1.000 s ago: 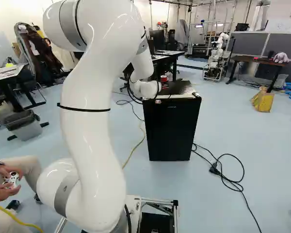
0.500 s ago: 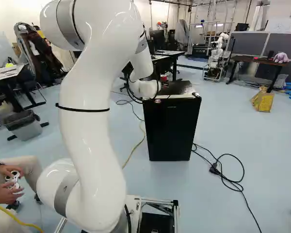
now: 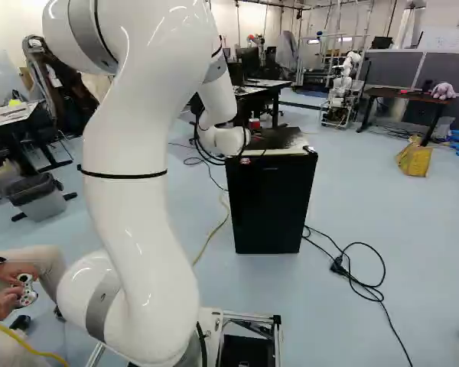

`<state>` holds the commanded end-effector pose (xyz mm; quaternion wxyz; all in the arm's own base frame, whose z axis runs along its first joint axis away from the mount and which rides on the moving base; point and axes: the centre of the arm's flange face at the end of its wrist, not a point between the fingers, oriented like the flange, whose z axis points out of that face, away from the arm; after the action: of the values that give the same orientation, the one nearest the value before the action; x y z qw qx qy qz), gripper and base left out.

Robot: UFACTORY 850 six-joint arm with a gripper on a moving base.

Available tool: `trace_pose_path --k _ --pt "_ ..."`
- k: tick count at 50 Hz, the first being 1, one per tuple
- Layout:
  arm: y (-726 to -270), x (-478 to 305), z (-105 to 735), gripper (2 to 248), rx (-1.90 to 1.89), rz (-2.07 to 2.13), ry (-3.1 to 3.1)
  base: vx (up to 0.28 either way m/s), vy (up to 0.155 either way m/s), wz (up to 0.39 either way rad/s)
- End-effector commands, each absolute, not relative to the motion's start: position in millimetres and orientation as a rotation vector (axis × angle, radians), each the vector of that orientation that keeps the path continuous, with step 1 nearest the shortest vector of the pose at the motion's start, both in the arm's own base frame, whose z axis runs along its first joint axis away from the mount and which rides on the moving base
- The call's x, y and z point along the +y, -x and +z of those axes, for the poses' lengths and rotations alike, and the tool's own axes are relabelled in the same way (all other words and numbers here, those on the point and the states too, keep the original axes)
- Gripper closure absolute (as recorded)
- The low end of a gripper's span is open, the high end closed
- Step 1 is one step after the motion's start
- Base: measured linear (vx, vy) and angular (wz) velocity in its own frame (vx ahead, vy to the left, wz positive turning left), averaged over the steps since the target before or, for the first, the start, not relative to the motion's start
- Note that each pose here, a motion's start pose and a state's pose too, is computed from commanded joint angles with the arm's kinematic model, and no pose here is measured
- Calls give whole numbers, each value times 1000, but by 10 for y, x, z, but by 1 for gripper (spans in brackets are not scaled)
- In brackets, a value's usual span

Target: Grab a drink from the fridge

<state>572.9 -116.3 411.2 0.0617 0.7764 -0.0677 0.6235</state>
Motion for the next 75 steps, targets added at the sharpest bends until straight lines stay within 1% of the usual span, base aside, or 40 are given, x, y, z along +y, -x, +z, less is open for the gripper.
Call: trace_pose_path --k 16,31,75 --pt "-5442 -984 4143 158 -185 1881 -2371 0 0 0" --pt "-5066 -777 4157 158 -160 1875 -2400 0 0 0" --pt "-3622 -209 3964 158 -64 1846 -2499 0 0 0"
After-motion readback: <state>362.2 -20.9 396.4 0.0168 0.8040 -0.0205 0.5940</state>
